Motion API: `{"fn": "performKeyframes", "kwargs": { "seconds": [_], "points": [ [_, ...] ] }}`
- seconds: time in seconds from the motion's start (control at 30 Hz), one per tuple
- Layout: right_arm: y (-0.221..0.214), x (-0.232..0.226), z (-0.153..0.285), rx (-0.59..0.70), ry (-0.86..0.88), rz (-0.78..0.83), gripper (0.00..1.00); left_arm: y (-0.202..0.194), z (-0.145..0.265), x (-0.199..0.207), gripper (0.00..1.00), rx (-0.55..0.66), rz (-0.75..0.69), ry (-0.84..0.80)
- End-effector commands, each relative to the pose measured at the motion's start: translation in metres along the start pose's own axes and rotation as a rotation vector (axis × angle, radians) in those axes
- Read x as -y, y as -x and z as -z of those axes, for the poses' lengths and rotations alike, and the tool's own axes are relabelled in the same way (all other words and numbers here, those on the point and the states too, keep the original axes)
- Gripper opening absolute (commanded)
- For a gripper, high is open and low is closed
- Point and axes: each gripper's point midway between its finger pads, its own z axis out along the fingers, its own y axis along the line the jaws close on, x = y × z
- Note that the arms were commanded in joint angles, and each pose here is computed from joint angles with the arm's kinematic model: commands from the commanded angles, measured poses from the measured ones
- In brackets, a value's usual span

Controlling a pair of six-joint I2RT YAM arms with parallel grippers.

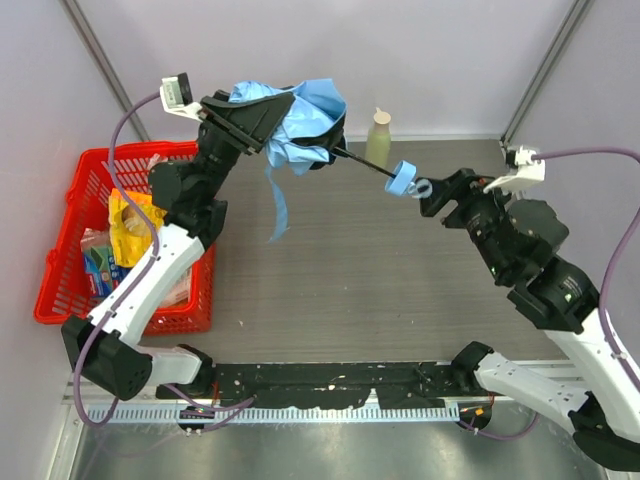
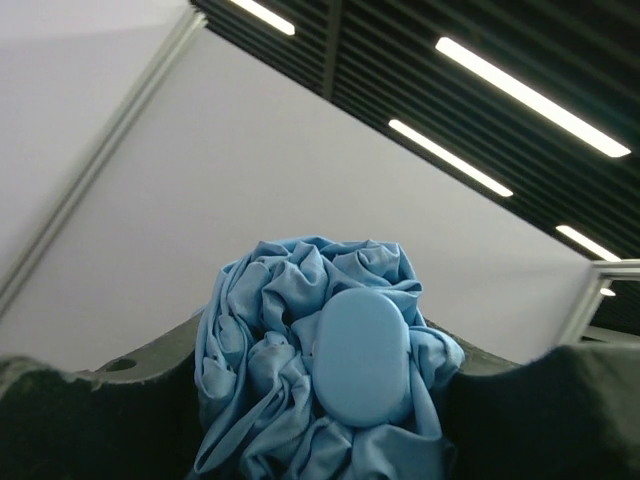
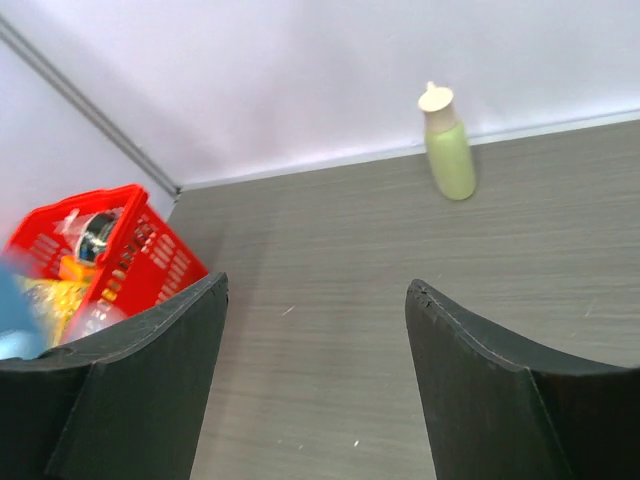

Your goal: Put away the umbrella

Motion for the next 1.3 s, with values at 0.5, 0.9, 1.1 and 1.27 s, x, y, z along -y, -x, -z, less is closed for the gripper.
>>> {"fn": "performKeyframes", "kwargs": {
  "seconds": [0.5,0.9,1.1,1.27],
  "points": [
    [-0.064,-0.197,0.003,-0.236,1.494,-0.250,0.84,0.036,0.015,0.099,0.00,0.009,0.330,-0.480],
    [-0.069,-0.262,0.036,-0.149,1.810,-0.411,0.73,0.037,0.016,0.086,0.00,0.037,0.401,-0.491],
    [-0.061,-0.273,0.015,-0.080,1.692,-0.424,0.65,0.031,0.018,0.086,0.00,0.026,0.391,-0.484],
    [-0.061,-0.274,0.022,-0.105,1.730,-0.411,0.48,0.034,0.017,0.084,0.00,0.042,0.417,-0.488]
  ]
}}
